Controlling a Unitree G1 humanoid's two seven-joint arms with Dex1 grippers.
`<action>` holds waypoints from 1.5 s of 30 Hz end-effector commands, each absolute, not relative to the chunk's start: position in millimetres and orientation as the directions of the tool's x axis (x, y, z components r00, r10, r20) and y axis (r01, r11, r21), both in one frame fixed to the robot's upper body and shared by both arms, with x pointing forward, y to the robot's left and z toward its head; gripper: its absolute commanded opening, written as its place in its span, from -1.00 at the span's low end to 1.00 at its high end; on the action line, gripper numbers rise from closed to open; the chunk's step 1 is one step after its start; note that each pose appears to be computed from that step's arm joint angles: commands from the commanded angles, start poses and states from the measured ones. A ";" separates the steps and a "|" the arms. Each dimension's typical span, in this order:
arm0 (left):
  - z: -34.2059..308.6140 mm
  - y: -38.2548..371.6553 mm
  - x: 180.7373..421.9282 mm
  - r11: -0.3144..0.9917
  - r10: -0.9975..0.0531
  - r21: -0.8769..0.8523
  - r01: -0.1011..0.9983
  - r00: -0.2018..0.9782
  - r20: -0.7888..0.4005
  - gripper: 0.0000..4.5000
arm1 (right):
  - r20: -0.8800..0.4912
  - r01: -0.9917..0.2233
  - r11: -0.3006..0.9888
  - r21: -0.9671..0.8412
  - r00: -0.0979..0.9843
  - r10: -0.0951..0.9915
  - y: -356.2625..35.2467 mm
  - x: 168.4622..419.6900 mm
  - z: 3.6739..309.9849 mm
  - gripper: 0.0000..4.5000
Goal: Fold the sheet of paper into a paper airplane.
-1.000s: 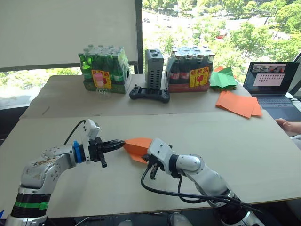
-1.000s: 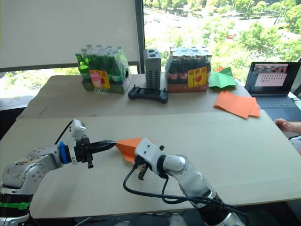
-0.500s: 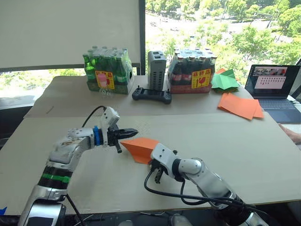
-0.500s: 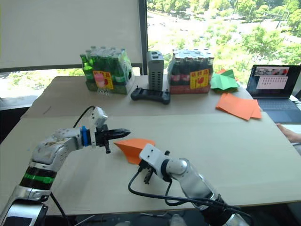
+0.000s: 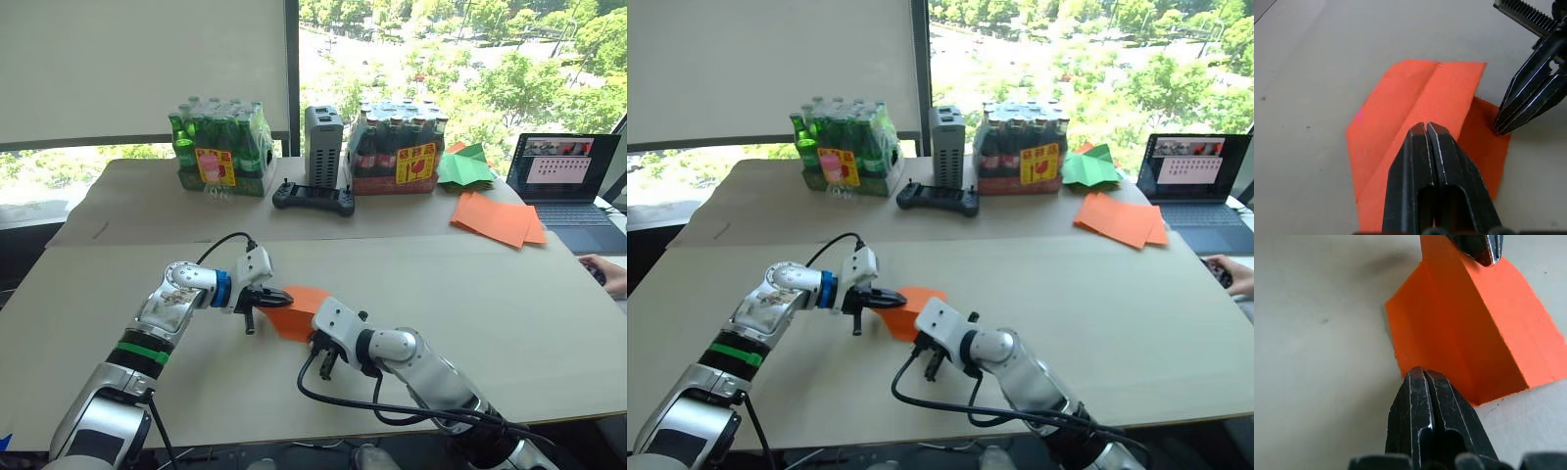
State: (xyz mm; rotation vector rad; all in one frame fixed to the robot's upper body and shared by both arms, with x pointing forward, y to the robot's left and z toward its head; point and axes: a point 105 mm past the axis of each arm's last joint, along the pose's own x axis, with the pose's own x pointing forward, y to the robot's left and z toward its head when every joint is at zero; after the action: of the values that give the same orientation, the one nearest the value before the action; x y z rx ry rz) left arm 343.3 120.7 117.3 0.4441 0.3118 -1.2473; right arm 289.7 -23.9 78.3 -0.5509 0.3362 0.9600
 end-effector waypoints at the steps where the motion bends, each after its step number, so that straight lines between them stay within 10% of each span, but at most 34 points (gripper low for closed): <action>1: 121.6 123.2 337.5 0.268 -0.843 0.162 0.950 0.312 -0.438 -0.98 | -0.556 -0.829 0.484 -0.279 0.551 0.622 -35.6 293.3 64.0 -0.98; 17: 118.4 117.2 314.8 0.341 -0.851 0.122 0.932 0.361 -0.381 -0.98 | -0.396 -0.870 0.471 -0.147 0.488 0.778 -30.0 268.2 131.5 -0.98; 22: 114.0 118.0 310.4 0.348 -0.849 0.104 0.932 0.360 -0.386 -0.98 | -0.334 -0.805 0.589 -0.074 0.576 0.746 -40.0 296.8 154.2 -0.98; 31: 104.7 116.7 303.5 0.345 -0.848 0.083 0.935 0.349 -0.399 -0.98 | -0.387 -0.738 0.672 -0.055 0.637 0.667 -51.3 327.8 133.8 0.27; 45: 102.8 112.7 298.4 0.343 -0.848 0.078 0.936 0.344 -0.403 -0.98 | -0.405 -0.683 0.652 0.330 0.521 0.751 -57.6 321.6 110.5 0.27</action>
State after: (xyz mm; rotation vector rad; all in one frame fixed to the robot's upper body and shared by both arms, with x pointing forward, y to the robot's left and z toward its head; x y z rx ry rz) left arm 300.7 117.4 94.6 0.3053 0.3478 -1.1656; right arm 324.9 -56.7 107.5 0.1133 0.5502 0.8407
